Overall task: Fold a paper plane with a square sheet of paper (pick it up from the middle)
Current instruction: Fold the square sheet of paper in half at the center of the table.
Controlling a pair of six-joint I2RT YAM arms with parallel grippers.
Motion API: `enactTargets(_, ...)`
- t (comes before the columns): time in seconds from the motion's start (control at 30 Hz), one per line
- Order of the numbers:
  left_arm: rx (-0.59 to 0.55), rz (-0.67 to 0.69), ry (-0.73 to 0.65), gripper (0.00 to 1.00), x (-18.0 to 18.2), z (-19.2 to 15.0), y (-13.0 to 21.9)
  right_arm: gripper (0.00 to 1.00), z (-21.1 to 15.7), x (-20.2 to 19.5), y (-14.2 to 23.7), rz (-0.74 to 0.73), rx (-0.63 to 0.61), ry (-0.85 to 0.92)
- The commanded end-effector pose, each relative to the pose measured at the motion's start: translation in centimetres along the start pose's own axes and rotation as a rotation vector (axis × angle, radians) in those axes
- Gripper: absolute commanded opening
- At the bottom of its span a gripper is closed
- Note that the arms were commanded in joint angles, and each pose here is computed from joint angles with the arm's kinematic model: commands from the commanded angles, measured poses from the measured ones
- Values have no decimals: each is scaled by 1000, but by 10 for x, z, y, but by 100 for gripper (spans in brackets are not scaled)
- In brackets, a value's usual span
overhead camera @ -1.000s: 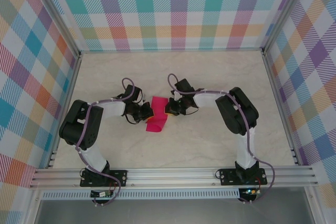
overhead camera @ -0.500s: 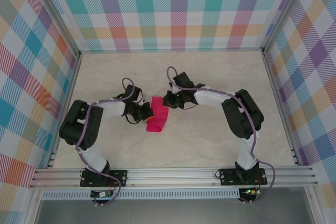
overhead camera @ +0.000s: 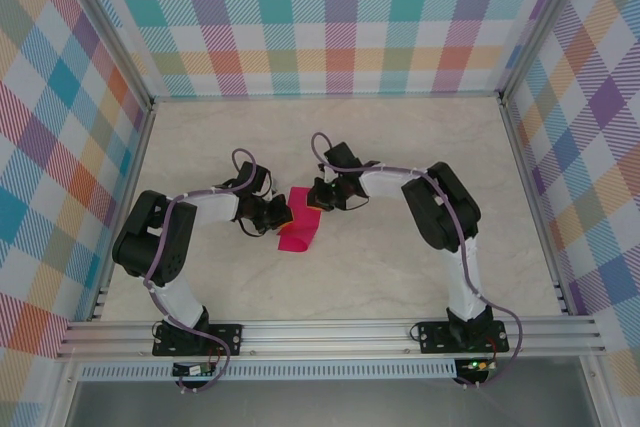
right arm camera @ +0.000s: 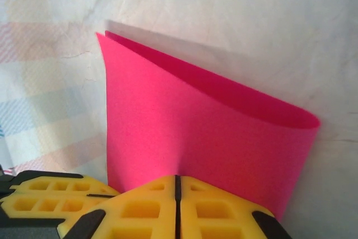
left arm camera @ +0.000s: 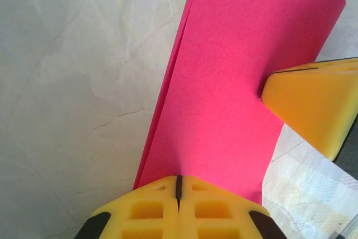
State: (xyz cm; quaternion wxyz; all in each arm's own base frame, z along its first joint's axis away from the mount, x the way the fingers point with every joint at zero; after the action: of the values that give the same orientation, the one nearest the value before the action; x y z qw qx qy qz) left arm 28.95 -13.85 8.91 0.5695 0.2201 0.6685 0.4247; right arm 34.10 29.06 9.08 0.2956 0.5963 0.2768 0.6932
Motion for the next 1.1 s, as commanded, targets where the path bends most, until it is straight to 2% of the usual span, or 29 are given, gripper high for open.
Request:
enactTargets(0.0, 143, 510, 182, 0, 88, -47, -17, 8, -6, -30, 13, -72, -28, -74)
enactTargets(0.13, 137, 511, 178, 0, 88, -47, -16, 8, -4, -42, 30, -95, -78, -110)
enactTargets(0.33, 135, 497, 169, 0, 85, -46, -16, 9, -8, 27, 49, -63, -120, 59)
enactTargets(0.47, 136, 497, 168, 0, 86, -46, -17, 9, -2, 40, 45, -1, -135, 51)
enactTargets(0.73, 133, 503, 166, 0, 86, -47, -16, 9, 12, 29, 5, -2, -51, 19)
enactTargets(1.07, 133, 508, 172, 0, 86, -48, -16, 8, 18, -11, -1, -15, -63, -66)
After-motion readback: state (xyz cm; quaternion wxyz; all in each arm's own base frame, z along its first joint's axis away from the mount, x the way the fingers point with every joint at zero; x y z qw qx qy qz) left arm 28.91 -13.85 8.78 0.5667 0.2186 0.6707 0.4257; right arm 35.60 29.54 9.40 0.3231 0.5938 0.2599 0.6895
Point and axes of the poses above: each hand's point on the last joint's axis, 136 mm out from that joint toward the fingers, its own y axis back along the fingers, its own x axis along the line the jaws close on, z = x × y, the point moved 10 cm from there along y, back along the fingers, and after that the axes turned 4 degrees about y, right-handed, at the moved point
